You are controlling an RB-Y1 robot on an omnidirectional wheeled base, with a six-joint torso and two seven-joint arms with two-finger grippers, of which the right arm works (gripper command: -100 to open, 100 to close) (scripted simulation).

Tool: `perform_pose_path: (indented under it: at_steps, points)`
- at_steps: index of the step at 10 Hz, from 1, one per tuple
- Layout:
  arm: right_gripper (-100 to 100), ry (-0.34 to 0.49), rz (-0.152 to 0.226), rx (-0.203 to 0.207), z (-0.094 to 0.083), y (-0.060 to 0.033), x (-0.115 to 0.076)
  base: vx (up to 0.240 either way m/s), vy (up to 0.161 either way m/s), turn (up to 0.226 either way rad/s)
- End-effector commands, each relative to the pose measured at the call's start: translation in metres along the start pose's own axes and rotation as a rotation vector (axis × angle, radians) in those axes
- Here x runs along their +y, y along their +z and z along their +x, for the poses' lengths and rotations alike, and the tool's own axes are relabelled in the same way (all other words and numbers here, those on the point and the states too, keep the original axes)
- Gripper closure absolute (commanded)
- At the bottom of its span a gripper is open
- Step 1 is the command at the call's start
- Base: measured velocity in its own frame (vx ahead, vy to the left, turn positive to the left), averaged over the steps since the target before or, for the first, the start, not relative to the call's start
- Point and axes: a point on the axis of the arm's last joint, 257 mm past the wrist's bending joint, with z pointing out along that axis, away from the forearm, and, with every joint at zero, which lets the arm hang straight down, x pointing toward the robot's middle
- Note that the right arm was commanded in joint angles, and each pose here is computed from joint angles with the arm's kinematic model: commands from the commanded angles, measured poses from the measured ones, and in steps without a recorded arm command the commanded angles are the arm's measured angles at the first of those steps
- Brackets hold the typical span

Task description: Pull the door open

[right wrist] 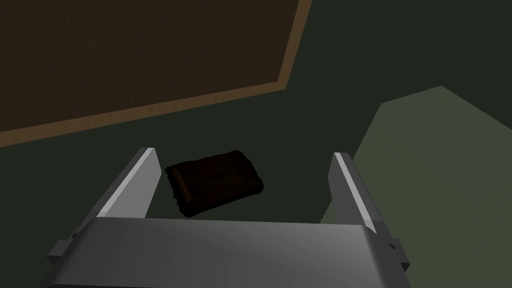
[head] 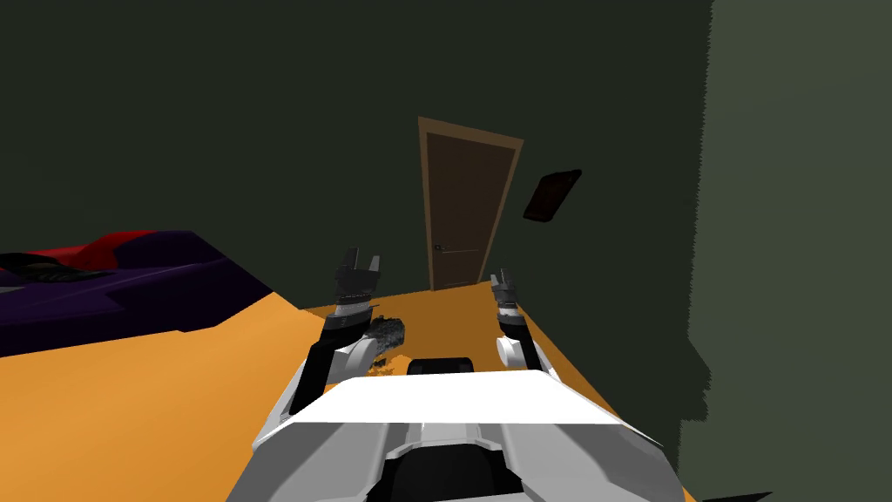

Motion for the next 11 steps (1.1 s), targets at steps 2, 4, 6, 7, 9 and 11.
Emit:
perform_pose_path:
  at_steps: [2, 4, 6, 7, 9, 11]
  points:
    - [-100, 0.003, 0.037, 0.006, -0.002, -0.0008, -0.022, 0.105, 0.059, 0.061]
    - [-100, 0.004, 0.065, 0.011, -0.003, -0.0021, -0.039, 0.099, 0.049, 0.06]
    - [-100, 0.005, 0.093, 0.015, -0.004, -0.0033, -0.056, 0.112, 0.049, 0.056]
    - [-100, 0.005, 0.106, 0.017, -0.004, -0.0039, -0.064, 0.101, 0.048, 0.068]
    - [-100, 0.005, 0.136, 0.02, -0.006, -0.006, -0.081, 0.1, 0.056, 0.059]
    - [-100, 0.005, 0.168, 0.022, -0.008, -0.0087, -0.099, 0.096, 0.049, 0.062]
